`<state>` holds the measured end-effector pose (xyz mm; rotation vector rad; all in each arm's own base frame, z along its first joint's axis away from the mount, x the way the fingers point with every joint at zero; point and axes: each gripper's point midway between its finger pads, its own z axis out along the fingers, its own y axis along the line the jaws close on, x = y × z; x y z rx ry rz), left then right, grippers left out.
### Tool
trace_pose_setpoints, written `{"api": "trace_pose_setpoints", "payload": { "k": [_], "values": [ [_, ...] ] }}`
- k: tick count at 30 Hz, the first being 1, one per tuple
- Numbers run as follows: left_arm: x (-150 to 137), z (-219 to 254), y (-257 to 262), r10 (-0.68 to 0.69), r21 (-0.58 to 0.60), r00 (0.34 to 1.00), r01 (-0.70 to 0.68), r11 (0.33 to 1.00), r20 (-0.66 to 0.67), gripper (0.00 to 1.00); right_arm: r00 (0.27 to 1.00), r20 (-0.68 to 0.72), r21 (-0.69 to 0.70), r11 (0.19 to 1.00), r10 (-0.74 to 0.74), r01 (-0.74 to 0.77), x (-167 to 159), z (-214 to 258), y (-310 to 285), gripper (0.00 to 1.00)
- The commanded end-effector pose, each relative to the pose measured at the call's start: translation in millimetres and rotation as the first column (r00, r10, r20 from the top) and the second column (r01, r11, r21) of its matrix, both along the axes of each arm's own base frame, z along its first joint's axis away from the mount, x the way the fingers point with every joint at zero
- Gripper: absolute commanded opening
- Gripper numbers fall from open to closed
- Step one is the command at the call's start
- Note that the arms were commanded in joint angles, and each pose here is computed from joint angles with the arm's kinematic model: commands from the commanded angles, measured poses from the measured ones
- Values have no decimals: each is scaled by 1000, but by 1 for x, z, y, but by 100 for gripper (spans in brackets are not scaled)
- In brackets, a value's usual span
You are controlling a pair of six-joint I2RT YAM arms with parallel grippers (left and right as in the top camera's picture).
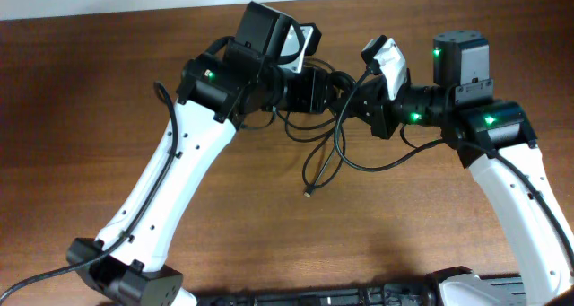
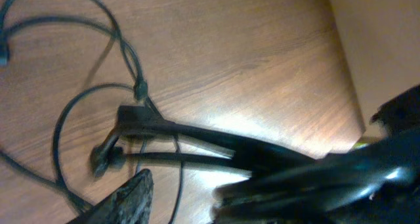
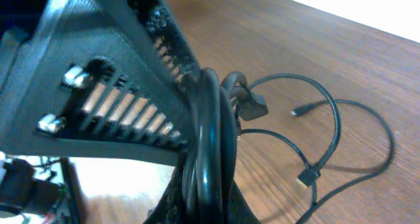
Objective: Untangle cables
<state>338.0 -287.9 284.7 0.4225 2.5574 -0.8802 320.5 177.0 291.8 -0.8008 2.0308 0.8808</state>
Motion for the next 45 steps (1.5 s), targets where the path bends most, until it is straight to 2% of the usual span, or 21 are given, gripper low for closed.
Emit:
{"api": "trace_pose_setpoints", "payload": {
  "k": [1, 3, 4, 7, 10, 12, 14, 15, 16, 19, 21, 22, 24, 28, 30, 32, 33, 34, 39, 41, 45],
  "values": [
    [-5, 24, -11, -22, -54, 998, 25, 998, 58, 46, 993, -16, 122, 986, 119, -116, -19, 19, 16, 4],
    [-5, 24, -12, -23, -58, 998, 27, 998, 62, 39, 990, -17, 141, 980, 141, -137, -22, 21, 18, 4],
    [-5, 24, -13, -25, -57, 998, 29, 998, 62, 31, 989, -17, 144, 980, 144, -140, -23, 22, 19, 4],
    [-5, 24, -13, -26, -58, 998, 29, 998, 61, 24, 991, -40, 158, 980, 131, -123, -22, 23, 19, 4],
    [-5, 24, -13, -11, -65, 999, 14, 998, 47, 12, 991, -39, 157, 980, 132, -124, -22, 23, 19, 4],
    [-5, 24, -13, -11, -64, 999, 14, 998, 47, 0, 993, -41, 137, 985, 107, -101, -18, 20, 17, 4],
    [-1, 23, -10, 8, -43, 998, -5, 999, 62, 0, 998, -39, 84, 996, 44, -40, -9, 12, 10, 4],
    [7, 18, 0, 55, 6, 995, -56, 998, 88, 0, 999, -42, 60, 998, 17, -14, -5, 8, 6, 6],
    [17, 13, 13, 117, 72, 985, -127, 989, 126, 0, 999, -49, 29, 999, -18, 20, -2, 3, 2, 18],
    [24, 9, 26, 164, 128, 974, -185, 974, 157, 0, 993, -75, -40, 996, -88, 85, 2, -11, -9, 27],
    [29, 6, 37, 225, 163, 960, -251, 954, 165, 0, 980, -97, -133, 978, -175, 162, 6, -26, -24, 38],
    [30, 2, 45, 262, 189, 952, -290, 938, 161, 0, 969, -106, -188, 961, -224, 202, 7, -35, -34, 38],
    [26, -4, 54, 281, 233, 948, -309, 922, 147, 0, 961, -122, -220, 951, -247, 216, 5, -41, -39, 38],
    [23, -5, 51, 377, 187, 923, -385, 904, 75, 0, 984, -121, -123, 986, -131, 116, -3, -28, -20, 38],
    [19, -4, 43, 359, 164, 932, -363, 917, 56, 0, 993, -102, -44, 998, -58, 54, -7, -15, -8, 38],
    [14, -3, 33, 336, 155, 940, -341, 927, 57, 0, 996, -76, -23, 999, -41, 40, -4, -9, -4, 38],
    [9, -1, 23, 311, 146, 948, -317, 937, 63, 0, 997, -67, -17, 999, -37, 36, -3, -7, -4, 29],
    [6, 0, 16, 297, 140, 953, -304, 943, 68, 0, 998, -62, -11, 999, -33, 32, -3, -6, -3, 25],
    [-1, 3, 2, 264, 125, 961, -272, 954, 78, 0, 998, -57, -12, 999, -34, 33, -3, -5, -3, 20],
    [-1, 3, 2, 264, 127, 961, -272, 954, 81, 0, 998, -57, -12, 999, -34, 33, -3, -5, -3, 4],
    [0, 3, 3, 272, 128, 959, -281, 951, 84, 0, 997, -66, -13, 999, -34, 33, -4, -7, -3, 4]
  ]
}}
